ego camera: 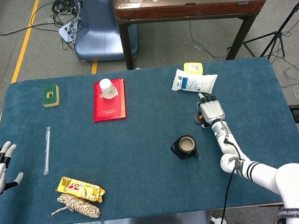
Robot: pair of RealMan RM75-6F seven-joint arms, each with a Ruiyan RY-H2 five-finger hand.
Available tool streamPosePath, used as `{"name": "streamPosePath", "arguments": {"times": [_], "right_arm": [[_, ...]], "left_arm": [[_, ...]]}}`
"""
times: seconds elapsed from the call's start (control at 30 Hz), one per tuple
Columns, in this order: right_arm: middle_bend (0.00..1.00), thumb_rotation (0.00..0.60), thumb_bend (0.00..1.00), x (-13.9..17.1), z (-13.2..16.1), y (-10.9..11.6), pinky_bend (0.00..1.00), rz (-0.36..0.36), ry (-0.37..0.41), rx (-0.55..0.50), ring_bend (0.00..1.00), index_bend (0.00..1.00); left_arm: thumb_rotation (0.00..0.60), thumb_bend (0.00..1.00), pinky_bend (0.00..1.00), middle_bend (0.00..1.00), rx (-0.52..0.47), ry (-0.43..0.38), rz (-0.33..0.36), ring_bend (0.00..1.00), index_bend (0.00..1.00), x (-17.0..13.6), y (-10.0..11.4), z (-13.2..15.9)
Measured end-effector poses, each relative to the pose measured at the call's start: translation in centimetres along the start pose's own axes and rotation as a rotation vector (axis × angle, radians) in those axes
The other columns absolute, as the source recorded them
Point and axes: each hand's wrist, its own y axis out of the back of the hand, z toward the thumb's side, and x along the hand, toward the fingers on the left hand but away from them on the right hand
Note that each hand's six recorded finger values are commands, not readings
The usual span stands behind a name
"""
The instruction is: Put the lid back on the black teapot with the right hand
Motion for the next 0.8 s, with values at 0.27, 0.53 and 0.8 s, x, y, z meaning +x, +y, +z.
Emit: {"name": "streamPosePath", "arguments": {"times": [0.27, 0.53, 0.8], "right_arm": [[0.00, 0.600, 0.17, -0.40, 0.48, -0.29, 0.00, 0.010, 0.004, 0.001, 0.00, 0.28], [0.00, 0.600, 0.17, -0.56, 0.74, -0.30, 0.00, 0.009, 0.007, 0.001, 0.00, 0.28], [0.00, 0.600, 0.17, -0.71, 0.85, -0.49, 0.00, 0.015, 0.006, 0.002, 0.00, 0.28]], "left_arm": [[0.600, 0.30, 0.00, 0.00, -0.004, 0.005, -0.004, 0.00, 0.00, 0.04, -0.17, -0.28], [0.600, 0.30, 0.00, 0.00, -0.007, 0.008, -0.002, 0.00, 0.00, -0.09, -0.16, -0.50], [0.600, 0.30, 0.00, 0.00, -0.012, 0.012, -0.006, 0.00, 0.00, -0.06, -0.30, -0.73]]}}
